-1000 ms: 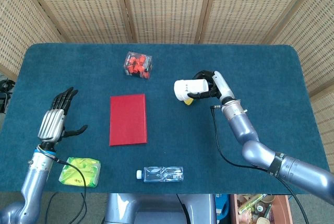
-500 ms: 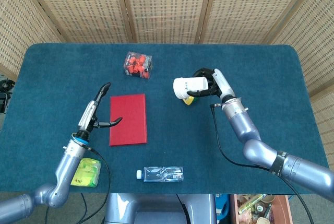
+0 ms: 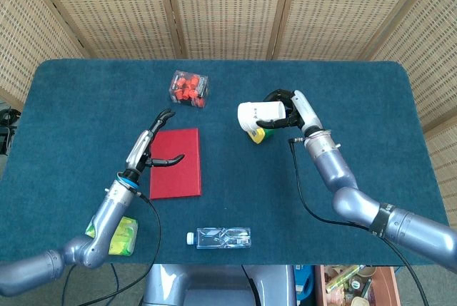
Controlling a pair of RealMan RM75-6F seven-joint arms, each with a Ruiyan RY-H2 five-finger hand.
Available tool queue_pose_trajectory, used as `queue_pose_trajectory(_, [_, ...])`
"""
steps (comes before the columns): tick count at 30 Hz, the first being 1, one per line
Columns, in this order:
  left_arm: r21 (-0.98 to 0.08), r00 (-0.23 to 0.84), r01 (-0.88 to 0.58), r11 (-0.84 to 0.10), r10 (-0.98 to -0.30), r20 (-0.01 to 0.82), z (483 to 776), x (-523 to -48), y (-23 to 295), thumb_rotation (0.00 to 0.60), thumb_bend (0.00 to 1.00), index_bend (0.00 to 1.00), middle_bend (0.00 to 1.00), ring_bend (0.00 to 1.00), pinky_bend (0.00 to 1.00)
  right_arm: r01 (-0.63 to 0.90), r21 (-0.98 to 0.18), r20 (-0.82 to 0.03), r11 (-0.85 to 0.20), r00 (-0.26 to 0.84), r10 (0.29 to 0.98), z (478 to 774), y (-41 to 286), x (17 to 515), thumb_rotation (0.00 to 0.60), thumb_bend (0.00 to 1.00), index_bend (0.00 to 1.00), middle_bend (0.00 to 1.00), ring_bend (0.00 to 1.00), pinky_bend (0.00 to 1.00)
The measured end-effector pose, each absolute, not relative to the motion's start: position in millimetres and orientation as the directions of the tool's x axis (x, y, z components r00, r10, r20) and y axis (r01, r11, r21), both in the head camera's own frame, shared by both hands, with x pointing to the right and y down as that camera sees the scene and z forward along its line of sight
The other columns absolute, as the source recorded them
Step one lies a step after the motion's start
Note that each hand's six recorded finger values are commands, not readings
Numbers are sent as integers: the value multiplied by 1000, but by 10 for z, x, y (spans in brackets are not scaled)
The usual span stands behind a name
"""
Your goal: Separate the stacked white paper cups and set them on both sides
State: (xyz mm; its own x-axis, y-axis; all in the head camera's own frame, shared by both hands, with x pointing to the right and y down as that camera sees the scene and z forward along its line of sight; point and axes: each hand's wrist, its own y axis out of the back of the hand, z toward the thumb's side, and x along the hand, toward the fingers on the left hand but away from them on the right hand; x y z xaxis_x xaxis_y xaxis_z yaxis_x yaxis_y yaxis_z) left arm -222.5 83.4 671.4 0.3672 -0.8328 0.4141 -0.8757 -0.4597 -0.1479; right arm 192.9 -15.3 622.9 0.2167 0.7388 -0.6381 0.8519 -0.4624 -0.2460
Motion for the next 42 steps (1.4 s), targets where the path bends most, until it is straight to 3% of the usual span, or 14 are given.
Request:
queue_pose_trajectory(4, [-126, 375, -878, -462, -827, 418, 6749, -2158, 808, 600, 230, 194, 0, 0, 0, 849, -244, -640, -468, 222, 736, 6272, -120, 1899, 600, 115, 776, 617, 495, 739])
queue_pose_trajectory(11, [35, 388, -909, -415, -814, 433, 6889, -1982, 780, 600, 230, 260, 0, 0, 0, 848, -243, -650, -471, 218, 728, 6386, -149, 1884, 600, 115, 776, 617, 495, 739])
queue_pose_trajectory(17, [104, 408, -909, -404, -807, 428, 7008, -1802, 774, 600, 229, 277, 0, 0, 0, 849, -242, -647, -470, 220, 730, 6390, -130, 1899, 600, 115, 777, 617, 495, 739])
queue_pose_trajectory(42, [205, 438, -899, -388, -806, 397, 7008, -1276, 735, 600, 229, 415, 0, 0, 0, 840, -239, -638, -486, 242, 732, 6266, -25, 1937, 600, 115, 776, 617, 495, 739])
